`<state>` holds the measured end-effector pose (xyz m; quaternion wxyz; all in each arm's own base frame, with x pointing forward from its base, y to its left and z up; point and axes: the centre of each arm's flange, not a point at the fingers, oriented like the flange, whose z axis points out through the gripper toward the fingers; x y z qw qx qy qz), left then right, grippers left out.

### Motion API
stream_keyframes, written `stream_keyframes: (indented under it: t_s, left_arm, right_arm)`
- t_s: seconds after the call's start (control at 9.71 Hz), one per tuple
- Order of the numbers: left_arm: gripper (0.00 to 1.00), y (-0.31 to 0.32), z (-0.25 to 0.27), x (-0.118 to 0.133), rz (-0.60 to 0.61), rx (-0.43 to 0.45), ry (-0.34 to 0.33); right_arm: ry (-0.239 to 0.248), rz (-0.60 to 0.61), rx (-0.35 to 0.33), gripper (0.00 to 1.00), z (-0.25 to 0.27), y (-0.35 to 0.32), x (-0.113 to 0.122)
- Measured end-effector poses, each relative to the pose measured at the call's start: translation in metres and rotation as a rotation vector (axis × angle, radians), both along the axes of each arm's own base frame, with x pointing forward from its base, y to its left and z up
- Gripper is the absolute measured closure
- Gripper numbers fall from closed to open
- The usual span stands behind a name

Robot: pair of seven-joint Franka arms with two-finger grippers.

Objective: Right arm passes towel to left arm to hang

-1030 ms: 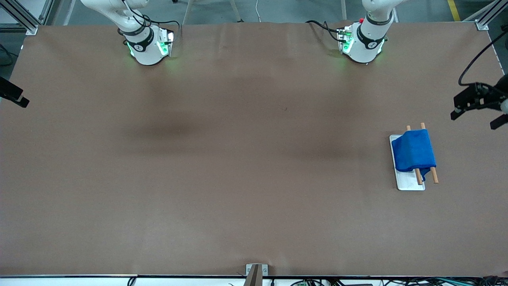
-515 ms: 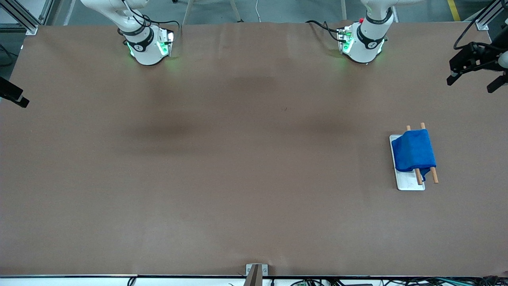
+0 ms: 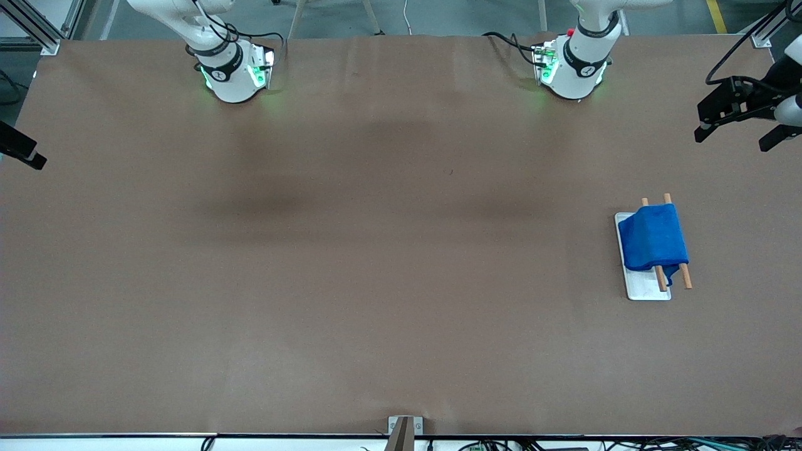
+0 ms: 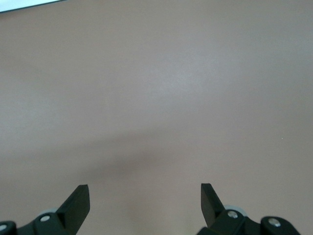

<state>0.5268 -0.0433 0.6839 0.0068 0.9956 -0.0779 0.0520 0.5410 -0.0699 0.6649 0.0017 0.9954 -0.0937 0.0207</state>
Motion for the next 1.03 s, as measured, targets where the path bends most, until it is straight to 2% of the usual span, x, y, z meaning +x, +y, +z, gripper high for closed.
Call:
stream_keyframes:
  t_s: [1.03]
  left_arm:
    - [0.0, -0.01, -0.03, 0.019, 0.054, 0.0, 0.065]
  right_arm:
    - [0.003, 0.0, 0.0, 0.0, -0.001, 0.0, 0.0]
